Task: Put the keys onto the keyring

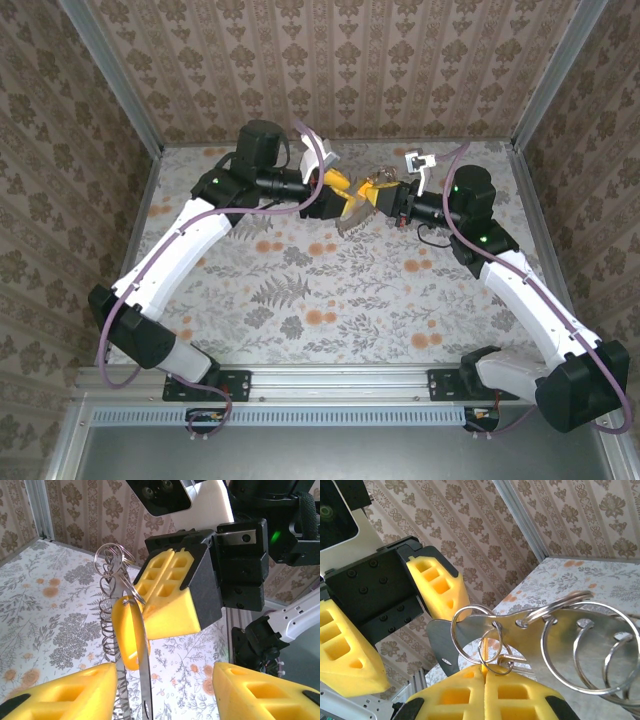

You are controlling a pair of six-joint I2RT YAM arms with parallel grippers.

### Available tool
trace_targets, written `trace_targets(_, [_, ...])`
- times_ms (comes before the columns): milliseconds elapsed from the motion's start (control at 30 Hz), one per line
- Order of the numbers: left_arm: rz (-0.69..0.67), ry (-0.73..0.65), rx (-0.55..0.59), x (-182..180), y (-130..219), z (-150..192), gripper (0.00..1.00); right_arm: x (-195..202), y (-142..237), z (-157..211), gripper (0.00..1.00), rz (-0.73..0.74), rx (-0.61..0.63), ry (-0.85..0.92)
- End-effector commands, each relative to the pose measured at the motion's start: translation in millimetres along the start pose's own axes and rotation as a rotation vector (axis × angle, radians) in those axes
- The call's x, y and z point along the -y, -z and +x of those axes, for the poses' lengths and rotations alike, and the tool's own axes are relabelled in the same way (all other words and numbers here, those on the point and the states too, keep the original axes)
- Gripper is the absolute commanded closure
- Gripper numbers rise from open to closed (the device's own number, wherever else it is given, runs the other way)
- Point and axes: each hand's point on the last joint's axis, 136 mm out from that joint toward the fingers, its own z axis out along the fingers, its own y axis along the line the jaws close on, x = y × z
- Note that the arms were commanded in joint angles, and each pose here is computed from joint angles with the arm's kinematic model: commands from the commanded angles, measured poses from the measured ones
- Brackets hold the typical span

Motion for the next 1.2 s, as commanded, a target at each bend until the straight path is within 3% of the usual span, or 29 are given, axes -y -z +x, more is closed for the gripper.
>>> trace_targets(0, [0.038,-0.016,0.005,2.9,-2.6,2.7,0.46,-18.0,5.9,-16.7,1.00,-0.047,0.040,0.060])
trace_targets(433, [0.058,0.008,-0.003,-6.8,-20.5,9.2,0.49,-19.4,6.5,-17.8,1.00,-0.051,0.043,0.060])
trace_targets(767, [0.079,0.016,-0.011,-6.9,-26.7,14.0,0.77,-18.5,6.5,-15.9,1.00,-0.049,0.038,0.059])
trace_targets(967, [0.094,0.012,-0.006,-3.9,-27.4,13.5,1.00,-17.3,7.1,-14.5,1.00,-0.038,0.031,0.066])
trace_targets(1167, [0.084,0.006,0.002,-2.4,-24.6,12.9,1.00,-13.9,13.3,-15.1,1.00,-0.011,0.034,0.075])
